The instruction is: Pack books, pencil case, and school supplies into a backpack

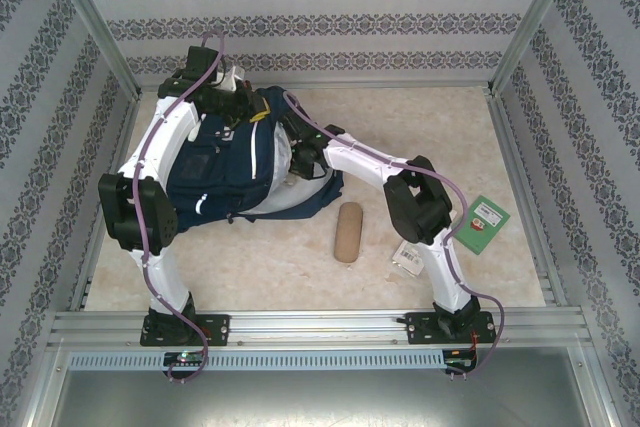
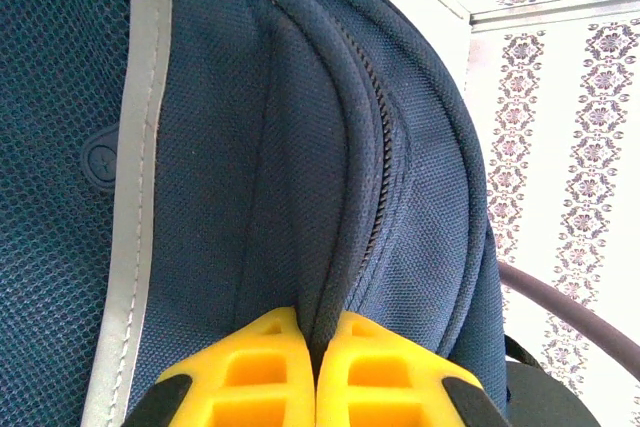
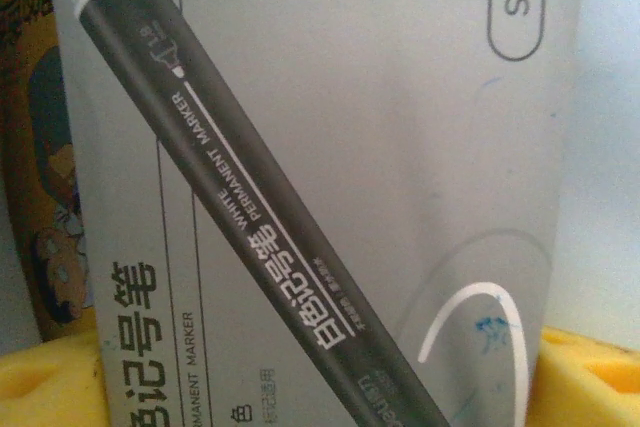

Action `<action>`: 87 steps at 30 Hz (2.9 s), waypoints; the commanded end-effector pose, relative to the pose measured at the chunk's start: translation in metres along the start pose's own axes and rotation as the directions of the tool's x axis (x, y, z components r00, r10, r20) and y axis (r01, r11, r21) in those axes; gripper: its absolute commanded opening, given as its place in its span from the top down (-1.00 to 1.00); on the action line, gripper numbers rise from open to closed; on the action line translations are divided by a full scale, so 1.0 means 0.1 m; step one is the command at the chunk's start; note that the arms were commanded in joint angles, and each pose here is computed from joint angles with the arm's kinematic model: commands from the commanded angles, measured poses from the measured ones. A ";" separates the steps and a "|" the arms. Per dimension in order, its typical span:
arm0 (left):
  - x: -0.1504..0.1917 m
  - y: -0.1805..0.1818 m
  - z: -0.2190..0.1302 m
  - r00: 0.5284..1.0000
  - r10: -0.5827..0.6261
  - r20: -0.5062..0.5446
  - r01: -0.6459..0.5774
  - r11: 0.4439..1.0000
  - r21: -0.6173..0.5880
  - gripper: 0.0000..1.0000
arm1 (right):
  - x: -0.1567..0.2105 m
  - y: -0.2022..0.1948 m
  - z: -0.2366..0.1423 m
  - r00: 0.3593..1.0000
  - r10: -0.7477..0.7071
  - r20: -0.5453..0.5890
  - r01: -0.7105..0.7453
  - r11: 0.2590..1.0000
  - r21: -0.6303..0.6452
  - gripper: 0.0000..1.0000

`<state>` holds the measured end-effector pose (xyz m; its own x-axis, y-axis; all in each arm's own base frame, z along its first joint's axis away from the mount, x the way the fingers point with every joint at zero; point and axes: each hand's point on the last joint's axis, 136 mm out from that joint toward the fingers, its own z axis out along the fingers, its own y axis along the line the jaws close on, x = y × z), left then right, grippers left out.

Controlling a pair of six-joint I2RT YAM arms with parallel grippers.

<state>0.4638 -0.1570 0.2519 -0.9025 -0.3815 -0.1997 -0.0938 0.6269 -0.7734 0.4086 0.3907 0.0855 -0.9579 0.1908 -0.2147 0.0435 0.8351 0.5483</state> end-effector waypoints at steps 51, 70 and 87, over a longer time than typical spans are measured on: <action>0.38 0.17 0.03 0.995 0.080 -0.054 -0.080 0.997 0.004 0.95 | -0.07 -2.49 -2.13 0.907 0.183 0.379 -0.325 0.878 0.353 -0.94; 0.34 0.04 0.03 0.993 0.103 -0.056 -0.102 0.994 0.024 -0.20 | 0.19 -4.42 -2.59 0.684 0.531 0.501 -0.725 0.568 0.389 -0.96; 0.34 0.05 0.05 0.994 0.095 -0.057 -0.093 0.995 0.022 -0.21 | -0.52 -3.64 -1.72 0.830 0.471 0.299 -0.553 0.766 0.329 -0.92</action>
<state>0.4365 -0.1673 0.2272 -0.9307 -0.2905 -0.2224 -0.0206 0.6486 -0.7609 0.3738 -0.0416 0.0378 -0.6616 0.7230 -0.1989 0.6914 0.6908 0.2116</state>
